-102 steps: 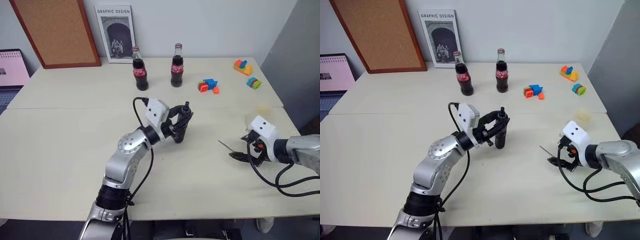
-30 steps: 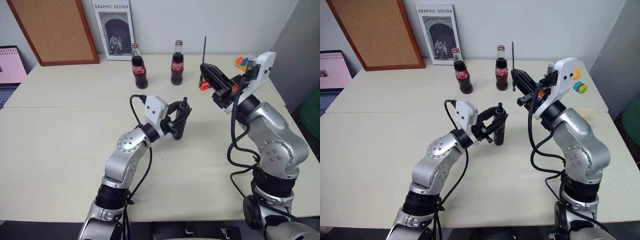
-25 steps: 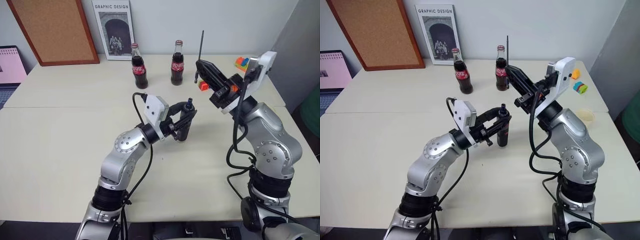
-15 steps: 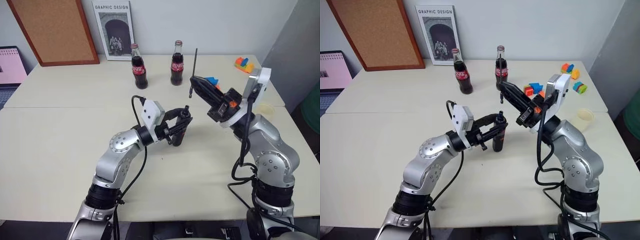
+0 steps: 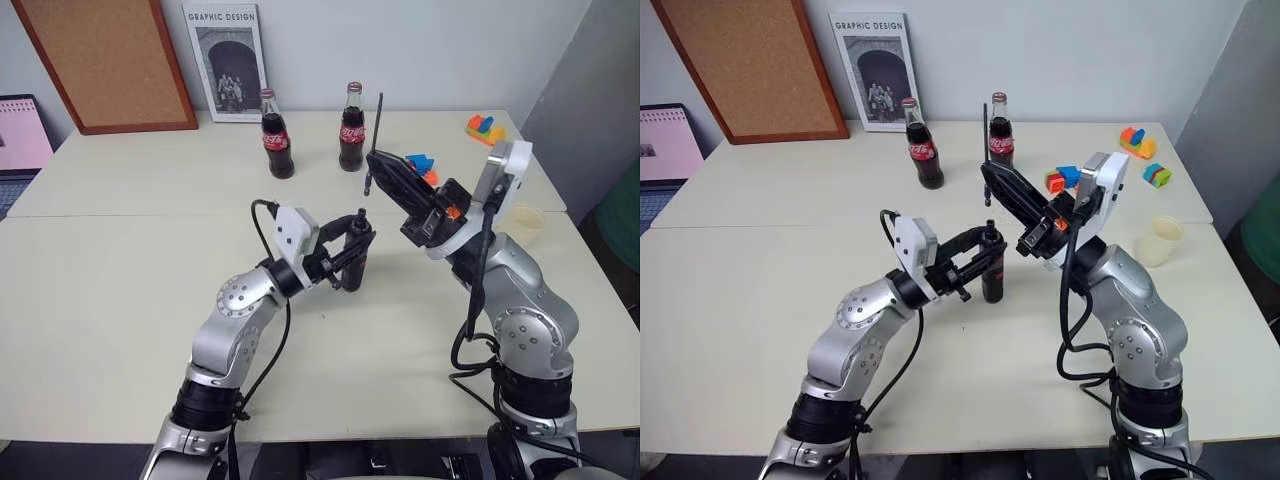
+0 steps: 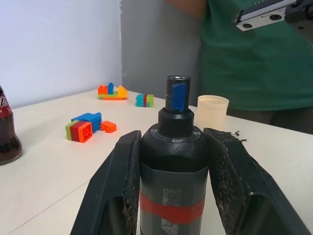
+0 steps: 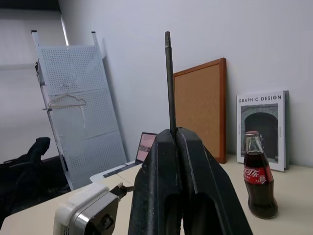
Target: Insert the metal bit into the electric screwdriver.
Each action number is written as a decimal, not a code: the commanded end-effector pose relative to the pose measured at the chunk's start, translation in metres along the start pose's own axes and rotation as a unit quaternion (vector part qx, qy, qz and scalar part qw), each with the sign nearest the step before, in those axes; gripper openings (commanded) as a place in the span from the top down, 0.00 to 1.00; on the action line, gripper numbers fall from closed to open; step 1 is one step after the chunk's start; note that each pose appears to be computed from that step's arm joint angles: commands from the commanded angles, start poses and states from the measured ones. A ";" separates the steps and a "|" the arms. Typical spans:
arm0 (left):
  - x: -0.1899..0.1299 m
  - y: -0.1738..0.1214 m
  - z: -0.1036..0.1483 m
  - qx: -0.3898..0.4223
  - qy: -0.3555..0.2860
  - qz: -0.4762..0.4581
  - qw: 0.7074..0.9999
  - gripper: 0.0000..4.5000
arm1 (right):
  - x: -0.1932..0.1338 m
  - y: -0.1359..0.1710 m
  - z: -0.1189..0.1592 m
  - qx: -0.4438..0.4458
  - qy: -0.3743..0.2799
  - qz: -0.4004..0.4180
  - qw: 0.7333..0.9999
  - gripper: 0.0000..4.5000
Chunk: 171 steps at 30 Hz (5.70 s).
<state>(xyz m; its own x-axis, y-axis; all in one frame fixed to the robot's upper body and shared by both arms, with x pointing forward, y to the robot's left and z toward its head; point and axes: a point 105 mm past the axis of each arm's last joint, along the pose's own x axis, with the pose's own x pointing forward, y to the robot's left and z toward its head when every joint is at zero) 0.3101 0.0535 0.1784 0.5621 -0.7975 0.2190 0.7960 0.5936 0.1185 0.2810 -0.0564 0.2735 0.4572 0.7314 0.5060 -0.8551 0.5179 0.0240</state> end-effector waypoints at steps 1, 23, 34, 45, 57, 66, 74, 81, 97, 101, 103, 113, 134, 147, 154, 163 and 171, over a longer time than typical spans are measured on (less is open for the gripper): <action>-0.007 0.009 -0.001 0.015 0.012 0.026 0.999 0.64 | 0.004 0.005 0.005 -0.018 -0.026 0.004 0.999 1.00; -0.003 0.006 -0.002 0.014 0.013 0.018 1.000 0.64 | 0.000 -0.001 -0.024 -0.068 -0.021 -0.038 0.997 1.00; -0.002 0.004 -0.002 0.014 0.015 0.015 1.000 0.64 | -0.003 -0.001 -0.031 -0.063 -0.008 -0.038 0.997 1.00; -0.002 0.003 -0.003 0.013 0.017 0.014 1.000 0.64 | -0.005 -0.005 -0.028 -0.062 -0.016 -0.048 0.997 1.00; -0.003 0.003 -0.003 0.013 0.018 0.015 1.000 0.64 | -0.010 -0.009 -0.037 -0.067 -0.002 -0.062 0.996 1.00; -0.002 0.003 -0.004 0.011 0.017 0.014 1.000 0.64 | -0.009 -0.004 -0.041 -0.072 0.014 -0.049 0.996 1.00; -0.003 0.003 -0.004 0.012 0.018 0.015 1.000 0.64 | -0.013 -0.006 -0.040 -0.077 0.034 -0.055 0.995 1.00; -0.003 0.002 -0.004 0.012 0.018 0.013 1.000 0.64 | -0.012 -0.010 -0.032 -0.084 0.034 -0.064 0.994 1.00; -0.003 0.003 -0.004 0.014 0.019 0.014 1.000 0.64 | -0.010 0.003 -0.032 -0.098 0.080 -0.021 0.992 1.00; -0.003 0.002 -0.005 0.015 0.021 0.012 1.000 0.64 | -0.011 0.008 -0.047 -0.104 0.135 -0.019 0.985 1.00; -0.003 0.002 -0.005 0.016 0.022 0.011 1.000 0.64 | -0.010 0.010 -0.047 -0.096 0.142 -0.017 0.985 1.00; -0.002 0.001 -0.005 0.018 0.022 0.009 1.000 0.64 | -0.014 0.019 -0.050 -0.060 0.172 0.015 0.983 1.00; -0.002 0.000 -0.007 0.018 0.023 0.007 1.000 0.64 | -0.017 0.008 -0.031 -0.020 0.142 -0.017 0.990 0.09; -0.001 0.016 0.008 0.050 0.018 0.034 0.998 0.64 | -0.048 -0.016 -0.010 -0.072 0.165 -0.052 0.982 0.00; -0.004 0.051 0.030 0.133 0.046 0.059 0.988 0.64 | -0.063 -0.020 -0.005 -0.099 0.192 -0.049 0.975 0.00; -0.028 0.099 0.012 0.351 0.282 -0.044 0.892 0.64 | -0.082 -0.005 -0.015 -0.153 0.290 0.017 0.945 0.00; -0.029 0.091 -0.039 0.386 0.390 -0.191 0.814 0.64 | -0.093 0.017 -0.021 -0.149 0.360 0.103 0.915 0.00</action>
<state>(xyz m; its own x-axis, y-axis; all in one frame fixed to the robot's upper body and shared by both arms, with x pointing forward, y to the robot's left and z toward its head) 0.3720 0.1217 0.1648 0.5490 -0.6345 -0.5441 0.7042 0.0004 0.7100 0.2429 -0.1150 0.2027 0.4994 0.8385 -0.2180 -0.8539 0.4339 -0.2875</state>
